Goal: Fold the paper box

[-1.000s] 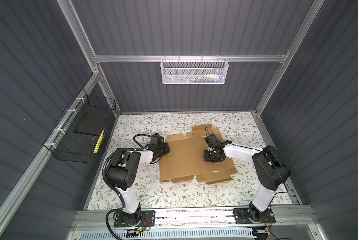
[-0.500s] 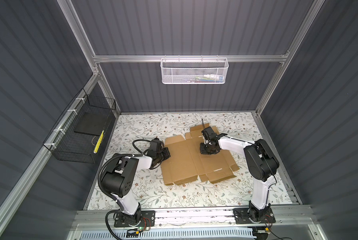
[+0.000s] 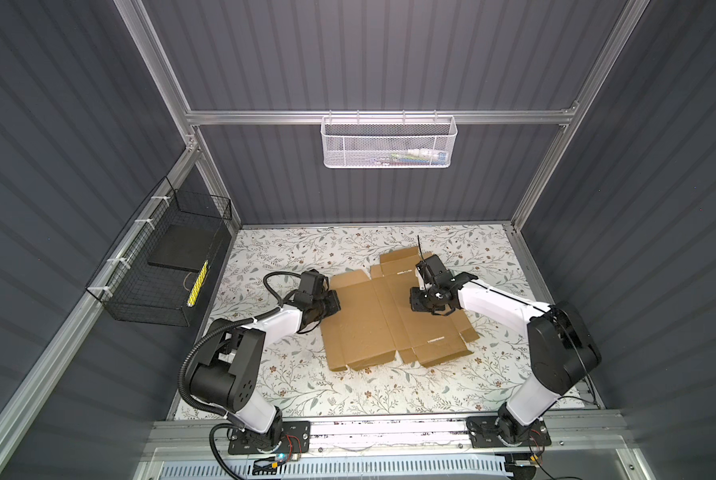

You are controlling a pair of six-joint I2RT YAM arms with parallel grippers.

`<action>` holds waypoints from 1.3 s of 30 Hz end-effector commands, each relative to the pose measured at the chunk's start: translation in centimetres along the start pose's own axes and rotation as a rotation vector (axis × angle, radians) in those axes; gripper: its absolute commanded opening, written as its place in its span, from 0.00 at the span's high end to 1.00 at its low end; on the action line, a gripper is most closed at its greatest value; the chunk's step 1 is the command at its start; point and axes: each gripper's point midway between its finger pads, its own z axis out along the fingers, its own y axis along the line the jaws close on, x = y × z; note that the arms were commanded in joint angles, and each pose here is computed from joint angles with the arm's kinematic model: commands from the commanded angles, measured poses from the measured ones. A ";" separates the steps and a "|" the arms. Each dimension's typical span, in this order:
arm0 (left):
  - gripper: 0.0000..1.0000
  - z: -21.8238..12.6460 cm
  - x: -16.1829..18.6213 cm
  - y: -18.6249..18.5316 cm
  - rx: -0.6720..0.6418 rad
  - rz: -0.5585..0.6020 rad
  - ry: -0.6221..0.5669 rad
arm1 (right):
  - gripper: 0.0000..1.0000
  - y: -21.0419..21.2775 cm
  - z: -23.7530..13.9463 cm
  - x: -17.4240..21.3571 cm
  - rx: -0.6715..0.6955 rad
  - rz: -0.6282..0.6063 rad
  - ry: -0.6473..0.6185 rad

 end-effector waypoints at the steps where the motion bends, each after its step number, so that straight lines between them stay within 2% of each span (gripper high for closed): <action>1: 1.00 0.9 -1.3 0.9 -0.048 0.033 0.006 | 0.82 -1.4 -0.2 2.2 0.038 0.036 0.028; 11: 1.00 4.4 -3.1 1.0 -0.062 0.045 0.015 | 0.82 -3.3 0.2 5.2 0.073 0.109 0.059; 15: 1.00 5.2 -2.8 1.4 -0.065 0.047 0.034 | 0.82 -3.6 1.0 5.6 0.069 0.127 0.073; 25: 1.00 4.8 -0.3 3.2 -0.105 0.024 0.067 | 0.82 -4.1 3.1 5.1 0.047 0.144 0.094; 32: 1.00 4.5 2.4 5.0 -0.131 -0.004 0.107 | 0.83 -4.3 5.0 4.2 0.079 0.084 0.146; 39: 1.00 3.2 5.2 5.1 -0.079 -0.072 0.133 | 0.86 -3.1 6.6 1.6 0.079 0.015 0.185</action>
